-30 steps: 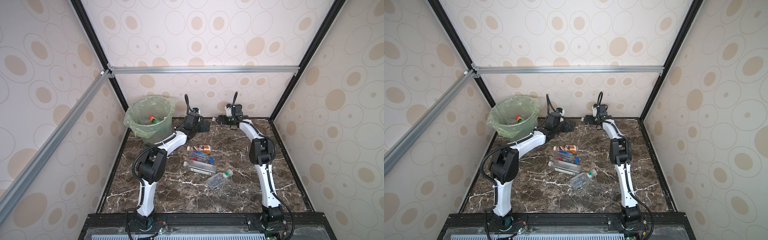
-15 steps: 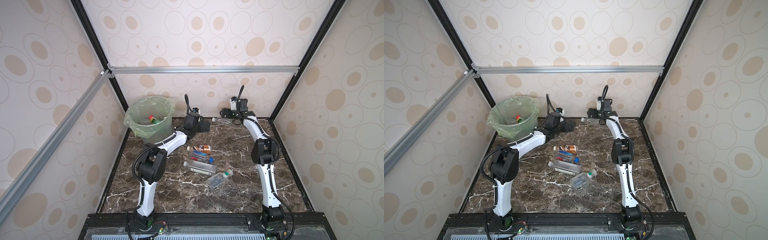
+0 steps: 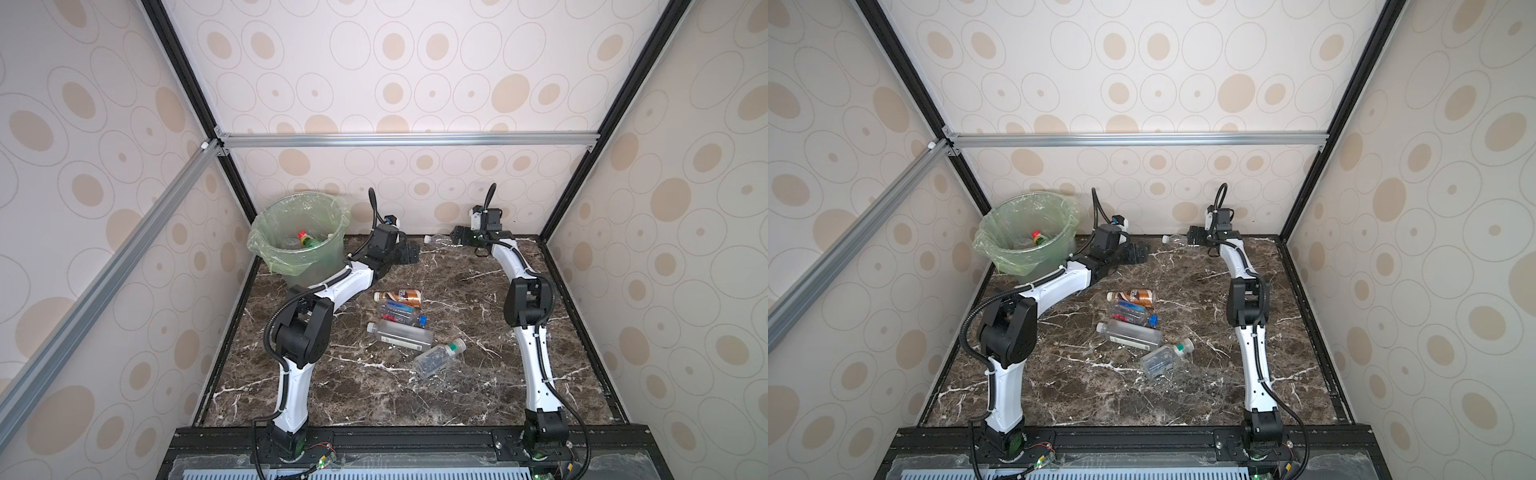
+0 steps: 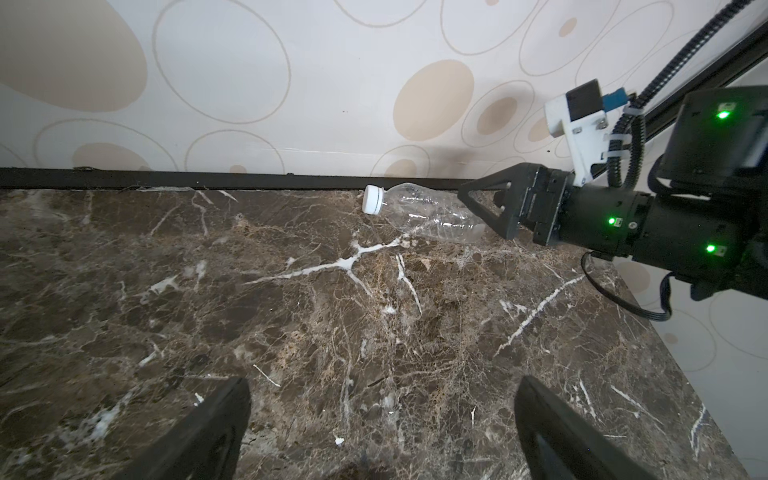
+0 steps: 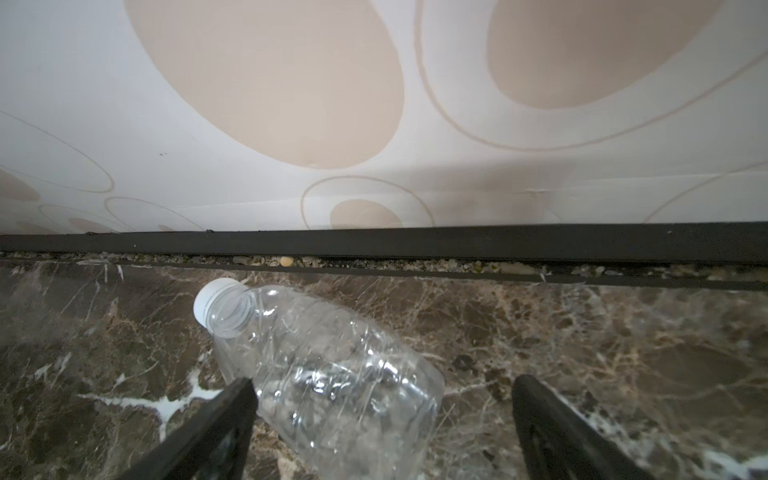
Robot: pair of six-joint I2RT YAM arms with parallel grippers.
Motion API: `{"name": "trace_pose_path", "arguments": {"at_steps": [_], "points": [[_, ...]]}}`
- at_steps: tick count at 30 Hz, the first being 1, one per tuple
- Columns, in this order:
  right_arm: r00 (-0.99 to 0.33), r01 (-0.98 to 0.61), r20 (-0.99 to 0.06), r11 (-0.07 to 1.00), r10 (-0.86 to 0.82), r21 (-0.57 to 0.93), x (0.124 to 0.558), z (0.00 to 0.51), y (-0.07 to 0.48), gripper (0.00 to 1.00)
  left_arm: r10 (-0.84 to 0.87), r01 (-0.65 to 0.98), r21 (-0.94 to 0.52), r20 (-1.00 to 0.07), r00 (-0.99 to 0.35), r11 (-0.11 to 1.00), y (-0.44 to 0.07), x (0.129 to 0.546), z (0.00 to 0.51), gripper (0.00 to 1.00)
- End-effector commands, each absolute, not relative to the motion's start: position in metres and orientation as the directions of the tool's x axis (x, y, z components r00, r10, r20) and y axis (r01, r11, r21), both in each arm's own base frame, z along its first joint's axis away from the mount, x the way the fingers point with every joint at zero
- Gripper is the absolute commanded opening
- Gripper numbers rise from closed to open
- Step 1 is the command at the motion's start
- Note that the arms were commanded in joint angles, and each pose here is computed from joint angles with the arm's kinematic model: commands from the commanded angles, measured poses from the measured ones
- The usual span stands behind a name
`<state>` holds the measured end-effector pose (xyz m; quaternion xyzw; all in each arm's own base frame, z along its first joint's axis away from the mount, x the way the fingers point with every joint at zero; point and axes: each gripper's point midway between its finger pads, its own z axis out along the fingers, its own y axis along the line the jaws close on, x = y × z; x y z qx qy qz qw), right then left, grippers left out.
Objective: Throw the plastic bottles in the bin
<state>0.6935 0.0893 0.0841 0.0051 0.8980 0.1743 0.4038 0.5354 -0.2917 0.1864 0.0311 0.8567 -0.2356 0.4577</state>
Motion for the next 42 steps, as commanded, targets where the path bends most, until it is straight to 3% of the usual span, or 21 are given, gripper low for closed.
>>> {"name": "trace_pose_path", "arguments": {"at_steps": [1, 19, 42], "points": [[-0.660, -0.149, -0.731, 0.923, 0.174, 0.354, 0.699, 0.090, 0.099, 0.99, -0.166, 0.271, -0.370, -0.811, -0.562, 0.888, -0.290, 0.543, 0.187, 0.99], [-0.687, -0.193, -0.706, 0.893, 0.173, 0.407, 0.696, 0.076, 0.116, 0.99, -0.168, 0.272, -0.378, -0.804, -0.570, 0.885, -0.291, 0.541, 0.180, 0.99], [-0.730, -0.281, -0.678, 0.869, 0.083, 0.408, 0.634, 0.103, 0.164, 0.99, -0.168, 0.266, -0.377, -0.801, -0.575, 0.887, -0.288, 0.536, 0.176, 0.99]]}}
